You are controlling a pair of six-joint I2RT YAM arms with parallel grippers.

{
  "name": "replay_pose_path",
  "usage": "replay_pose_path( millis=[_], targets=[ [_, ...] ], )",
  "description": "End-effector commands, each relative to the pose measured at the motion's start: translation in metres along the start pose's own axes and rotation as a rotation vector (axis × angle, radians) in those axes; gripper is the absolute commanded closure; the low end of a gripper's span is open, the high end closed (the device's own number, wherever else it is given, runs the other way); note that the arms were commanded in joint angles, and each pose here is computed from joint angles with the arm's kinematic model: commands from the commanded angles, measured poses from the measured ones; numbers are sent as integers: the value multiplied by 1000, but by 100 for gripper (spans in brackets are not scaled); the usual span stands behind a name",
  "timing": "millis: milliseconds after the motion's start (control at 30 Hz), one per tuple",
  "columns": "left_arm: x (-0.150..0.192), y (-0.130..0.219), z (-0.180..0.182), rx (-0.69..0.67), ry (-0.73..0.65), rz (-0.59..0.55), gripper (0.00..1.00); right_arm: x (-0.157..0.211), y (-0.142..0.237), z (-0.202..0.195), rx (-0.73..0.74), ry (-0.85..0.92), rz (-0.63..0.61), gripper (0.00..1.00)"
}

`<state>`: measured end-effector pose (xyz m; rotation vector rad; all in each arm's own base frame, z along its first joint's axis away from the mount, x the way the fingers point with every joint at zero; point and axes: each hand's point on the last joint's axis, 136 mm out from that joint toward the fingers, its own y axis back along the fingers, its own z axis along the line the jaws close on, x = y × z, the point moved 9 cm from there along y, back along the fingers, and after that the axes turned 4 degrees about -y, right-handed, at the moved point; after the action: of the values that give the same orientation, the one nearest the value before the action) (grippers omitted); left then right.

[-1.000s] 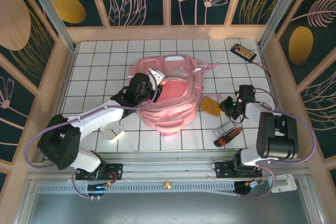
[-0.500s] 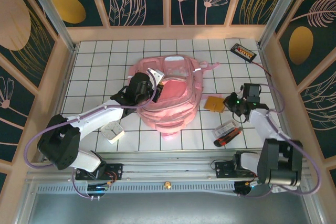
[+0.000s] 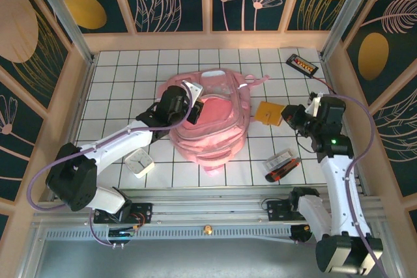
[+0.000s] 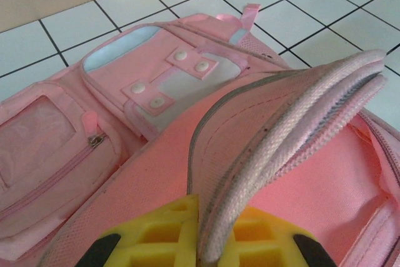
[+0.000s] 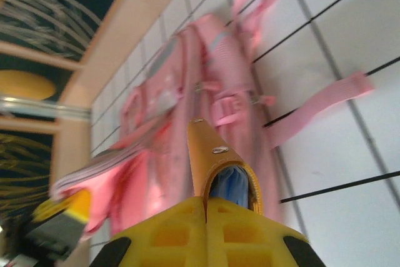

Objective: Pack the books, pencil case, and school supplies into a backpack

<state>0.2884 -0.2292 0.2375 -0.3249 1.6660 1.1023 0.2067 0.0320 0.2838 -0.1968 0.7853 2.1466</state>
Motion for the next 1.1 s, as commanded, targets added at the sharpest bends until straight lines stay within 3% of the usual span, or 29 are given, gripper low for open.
replay_pose_path(
  millis=[0, 200, 467, 900, 1067],
  targets=[
    [-38, 15, 0, 30, 62, -136, 100, 10, 8, 26, -152, -53, 99, 100],
    [-43, 15, -1, 47, 73, -150, 100, 30, -15, 56, -261, -57, 212, 100],
    [-48, 21, -3, 68, 68, -188, 100, 57, -82, 85, -278, -20, 352, 100],
    [-53, 41, -8, 132, 40, -274, 100, 64, -184, 90, -302, -65, 402, 100],
    [-40, 36, -8, 132, 54, -252, 100, 73, -211, 89, -276, -45, 415, 100]
  ],
)
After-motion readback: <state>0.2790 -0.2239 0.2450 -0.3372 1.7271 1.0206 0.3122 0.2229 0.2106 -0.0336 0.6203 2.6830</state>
